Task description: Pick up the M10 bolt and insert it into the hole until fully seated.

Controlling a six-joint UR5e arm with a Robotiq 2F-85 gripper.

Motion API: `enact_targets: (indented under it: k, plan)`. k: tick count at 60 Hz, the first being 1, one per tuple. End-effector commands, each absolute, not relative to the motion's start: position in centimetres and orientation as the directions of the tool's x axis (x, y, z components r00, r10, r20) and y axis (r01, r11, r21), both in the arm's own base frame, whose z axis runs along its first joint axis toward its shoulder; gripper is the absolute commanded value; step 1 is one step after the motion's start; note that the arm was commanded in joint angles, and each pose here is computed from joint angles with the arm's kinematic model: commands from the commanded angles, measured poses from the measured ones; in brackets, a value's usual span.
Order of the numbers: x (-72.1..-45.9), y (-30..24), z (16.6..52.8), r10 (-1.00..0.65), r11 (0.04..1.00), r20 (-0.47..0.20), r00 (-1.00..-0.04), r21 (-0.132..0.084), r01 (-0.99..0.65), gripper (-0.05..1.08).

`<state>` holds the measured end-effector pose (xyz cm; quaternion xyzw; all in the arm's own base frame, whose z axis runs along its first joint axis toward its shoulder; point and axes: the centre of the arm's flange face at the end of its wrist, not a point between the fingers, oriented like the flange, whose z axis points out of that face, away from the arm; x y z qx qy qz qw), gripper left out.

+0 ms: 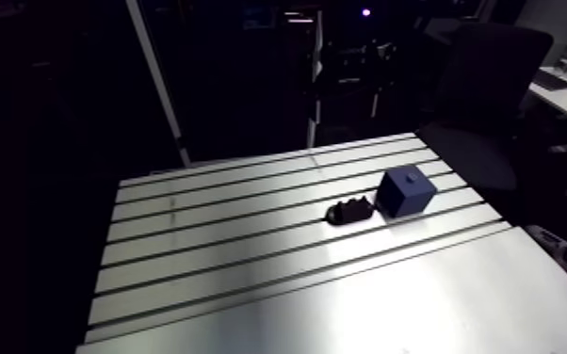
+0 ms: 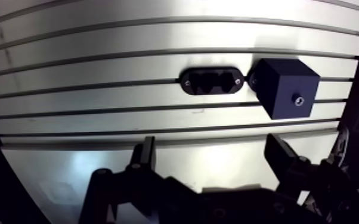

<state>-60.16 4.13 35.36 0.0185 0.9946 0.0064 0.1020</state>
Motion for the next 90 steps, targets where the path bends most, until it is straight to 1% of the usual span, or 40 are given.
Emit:
enact_targets:
  k: [1, 7, 12, 26, 28, 30, 31, 32, 33, 34, 35, 36, 43, 53, 62, 71, 77, 83, 90]
  plan:
    - [-60.7, 2.4, 40.1, 0.033, 0.999, -0.193, -0.981, 0.027, 0.029, 0.01]
    - [-61.0, 2.5, 41.9, 0.028, 0.999, -0.18, -0.983, 0.031, 0.023, 0.01]
    - [-61.1, 2.5, 42.5, 0.028, 0.999, -0.17, -0.985, 0.033, 0.023, 0.01]
    - [-60.4, 2.1, 44.3, 0.029, 0.999, -0.138, -0.99, 0.027, 0.026, 0.01]
    - [-60.2, 2.0, 44.8, 0.031, 0.999, -0.128, -0.991, 0.024, 0.028, 0.01]
    - [-59.9, 1.7, 46.2, 0.033, 0.999, -0.101, -0.994, 0.013, 0.032, 0.01]
    - [-59.9, 1.7, 46.2, 0.033, 0.999, -0.101, -0.994, 0.013, 0.032, 0.01]
    - [-59.8, 1.6, 46.8, 0.035, 0.999, -0.088, -0.995, 0.004, 0.035, 0.01]
    - [-59.8, 1.6, 46.8, 0.035, 0.999, -0.088, -0.995, 0.004, 0.035, 0.01]
    - [-59.7, 1.5, 47.2, 0.035, 0.999, -0.078, -0.996, -0.006, 0.036, 0.01]
    - [-59.7, 1.5, 47.2, 0.035, 0.999, -0.078, -0.996, -0.006, 0.036, 0.01]
    - [-59.6, 1.4, 47.6, 0.035, 0.999, -0.07, -0.997, -0.014, 0.037, 0.01]
    - [-59.3, 1.2, 47.3, 0.035, 0.999, -0.076, -0.997, -0.022, 0.037, 0.01]
    - [-58.9, 1.0, 47.6, 0.034, 0.999, -0.072, -0.997, -0.021, 0.035, 0.01]
    - [-58.7, 1.1, 48.0, 0.034, 0.999, -0.062, -0.998, -0.013, 0.035, 0.01]
    - [-58.2, 0.7, 48.7, 0.03, 0.999, -0.049, -0.998, -0.013, 0.031, 0.01]
    - [-58.1, 0.2, 48.5, 0.022, 1.0, -0.051, -0.998, -0.007, 0.023, 0.01]
    - [-58.3, 0.1, 48.4, 0.022, 1.0, -0.042, -0.999, -0.007, 0.022, 0.01]
    - [-58.3, 0.1, 47.8, 0.022, 1.0, -0.048, -0.999, -0.01, 0.022, 0.01]
